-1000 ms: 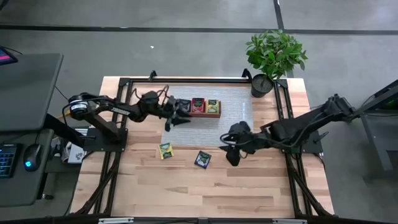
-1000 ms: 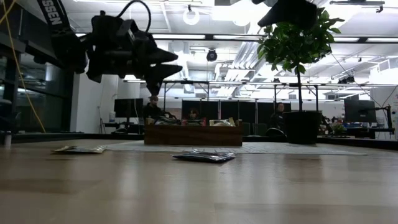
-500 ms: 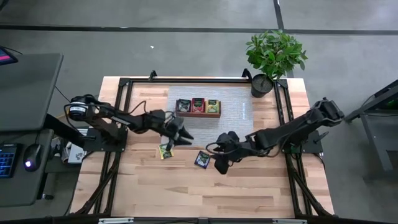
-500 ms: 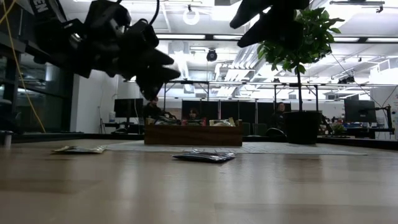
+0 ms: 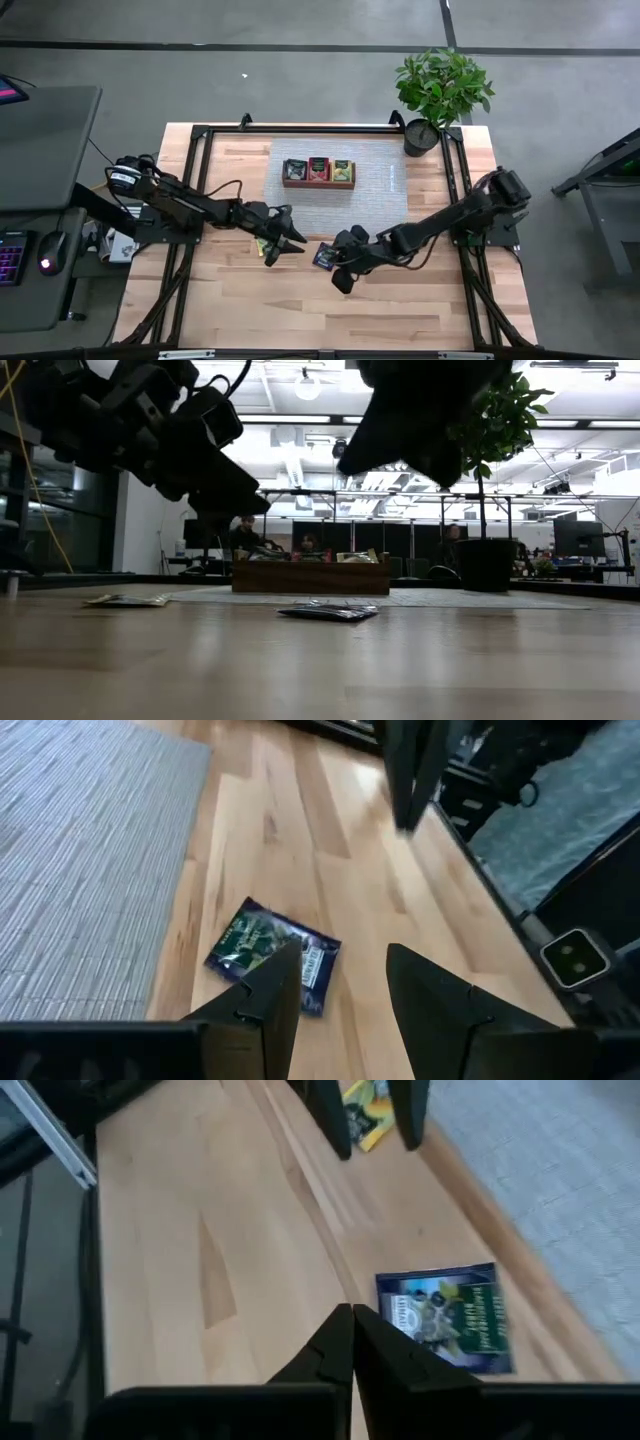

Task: Pick & Place Tea
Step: Put the purple tea bag into the left section of the wooden organizer

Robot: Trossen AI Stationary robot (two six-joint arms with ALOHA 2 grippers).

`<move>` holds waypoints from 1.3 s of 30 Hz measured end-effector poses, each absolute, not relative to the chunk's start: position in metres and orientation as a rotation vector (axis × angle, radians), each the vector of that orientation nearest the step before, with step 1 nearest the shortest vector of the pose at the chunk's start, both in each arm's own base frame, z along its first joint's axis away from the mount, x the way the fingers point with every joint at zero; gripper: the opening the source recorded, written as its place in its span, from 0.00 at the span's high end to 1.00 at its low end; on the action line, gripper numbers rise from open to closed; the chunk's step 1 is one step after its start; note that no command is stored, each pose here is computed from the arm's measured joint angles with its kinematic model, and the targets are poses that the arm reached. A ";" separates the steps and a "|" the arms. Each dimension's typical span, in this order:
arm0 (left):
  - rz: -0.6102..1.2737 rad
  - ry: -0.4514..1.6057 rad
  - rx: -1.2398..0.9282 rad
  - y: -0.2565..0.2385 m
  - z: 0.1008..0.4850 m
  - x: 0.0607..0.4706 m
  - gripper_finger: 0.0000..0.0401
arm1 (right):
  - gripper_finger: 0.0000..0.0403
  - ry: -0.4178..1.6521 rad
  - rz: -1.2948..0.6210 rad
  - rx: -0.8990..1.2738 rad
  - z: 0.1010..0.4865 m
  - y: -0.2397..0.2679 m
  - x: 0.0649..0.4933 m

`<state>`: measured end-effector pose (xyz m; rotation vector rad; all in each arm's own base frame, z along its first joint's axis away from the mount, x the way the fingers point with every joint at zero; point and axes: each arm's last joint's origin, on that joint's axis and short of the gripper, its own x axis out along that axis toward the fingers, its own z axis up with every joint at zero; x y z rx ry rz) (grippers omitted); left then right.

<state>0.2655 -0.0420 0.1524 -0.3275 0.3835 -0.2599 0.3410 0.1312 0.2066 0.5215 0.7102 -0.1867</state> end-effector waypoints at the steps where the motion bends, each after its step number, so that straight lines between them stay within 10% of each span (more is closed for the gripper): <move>1: -0.253 0.388 -0.325 -0.044 0.152 0.265 0.63 | 0.99 0.715 -0.187 0.520 0.200 0.133 0.344; 39: -0.075 0.591 -0.588 -0.046 0.120 0.308 0.63 | 1.00 0.864 -0.263 0.536 0.130 0.134 0.360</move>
